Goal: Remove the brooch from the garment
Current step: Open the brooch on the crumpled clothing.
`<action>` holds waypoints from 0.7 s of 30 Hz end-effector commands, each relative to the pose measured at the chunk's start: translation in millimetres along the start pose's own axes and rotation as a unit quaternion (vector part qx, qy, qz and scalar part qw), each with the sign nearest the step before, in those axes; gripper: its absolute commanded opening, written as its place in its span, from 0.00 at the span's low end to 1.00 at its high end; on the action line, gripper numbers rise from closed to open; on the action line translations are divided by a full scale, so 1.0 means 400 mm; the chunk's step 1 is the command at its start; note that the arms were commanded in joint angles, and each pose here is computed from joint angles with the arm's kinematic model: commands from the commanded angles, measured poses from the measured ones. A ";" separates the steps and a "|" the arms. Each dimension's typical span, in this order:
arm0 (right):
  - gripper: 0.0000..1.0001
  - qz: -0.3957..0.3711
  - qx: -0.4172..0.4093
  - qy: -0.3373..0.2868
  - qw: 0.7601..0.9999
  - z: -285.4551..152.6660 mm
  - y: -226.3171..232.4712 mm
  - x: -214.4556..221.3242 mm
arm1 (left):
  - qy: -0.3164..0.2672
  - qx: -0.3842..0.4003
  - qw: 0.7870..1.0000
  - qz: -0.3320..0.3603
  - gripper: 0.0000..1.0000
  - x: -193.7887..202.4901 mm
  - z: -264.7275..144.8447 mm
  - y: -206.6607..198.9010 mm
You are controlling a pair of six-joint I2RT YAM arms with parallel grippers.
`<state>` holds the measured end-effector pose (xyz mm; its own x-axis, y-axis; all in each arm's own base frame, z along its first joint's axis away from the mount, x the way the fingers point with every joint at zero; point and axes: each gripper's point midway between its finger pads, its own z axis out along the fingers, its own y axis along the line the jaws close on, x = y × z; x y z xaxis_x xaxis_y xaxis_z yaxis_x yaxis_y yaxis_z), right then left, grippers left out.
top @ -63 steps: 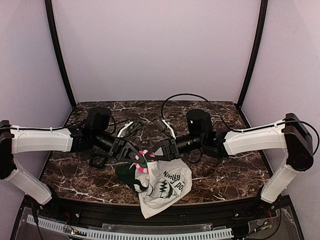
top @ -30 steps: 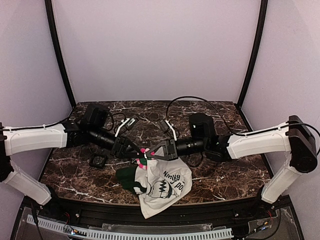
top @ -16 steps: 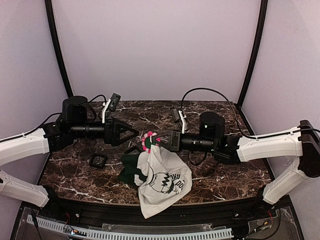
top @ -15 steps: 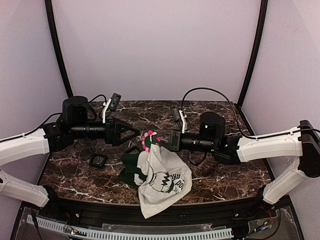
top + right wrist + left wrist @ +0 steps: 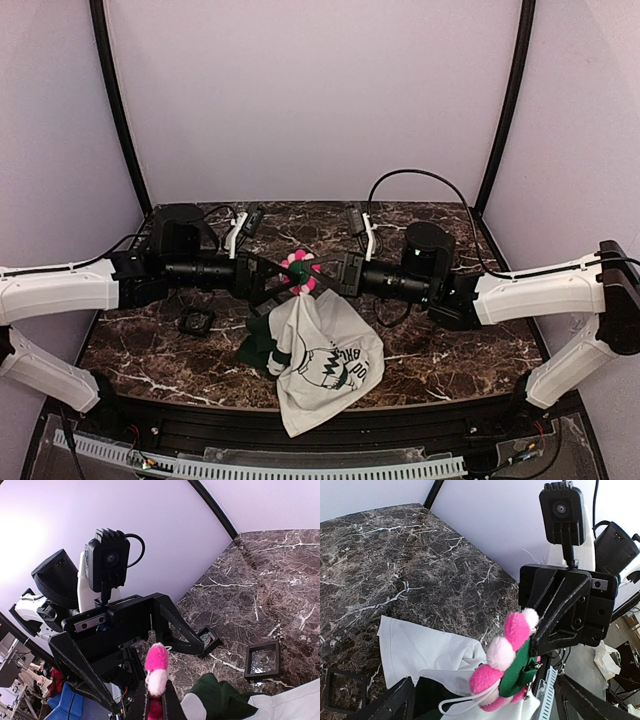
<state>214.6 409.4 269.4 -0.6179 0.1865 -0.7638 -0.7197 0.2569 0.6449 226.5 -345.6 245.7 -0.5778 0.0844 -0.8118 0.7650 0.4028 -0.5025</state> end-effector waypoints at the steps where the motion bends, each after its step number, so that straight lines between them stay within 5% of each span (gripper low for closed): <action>1: 0.00 -0.012 -0.019 -0.031 0.999 -0.009 0.036 -0.038 | -0.017 0.021 1.000 0.002 0.99 -0.026 0.002 -0.026; 6: 0.00 -0.015 -0.011 -0.026 0.999 -0.005 0.033 -0.040 | -0.016 0.028 0.999 -0.002 0.90 -0.010 0.004 -0.028; 11: 0.00 -0.016 -0.017 -0.011 1.000 0.002 0.036 -0.027 | -0.019 0.036 0.999 -0.007 0.66 -0.009 0.010 -0.030; 21: 0.00 -0.011 -0.014 -0.003 1.000 0.004 0.033 -0.021 | -0.007 0.056 0.998 -0.012 0.56 0.009 0.023 -0.038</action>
<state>213.9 409.9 266.1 -0.6214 0.1713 -0.7645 -0.7188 0.2637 0.6433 221.8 -357.2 253.7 -0.5881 0.0476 -0.8074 0.7729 0.3273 -0.5436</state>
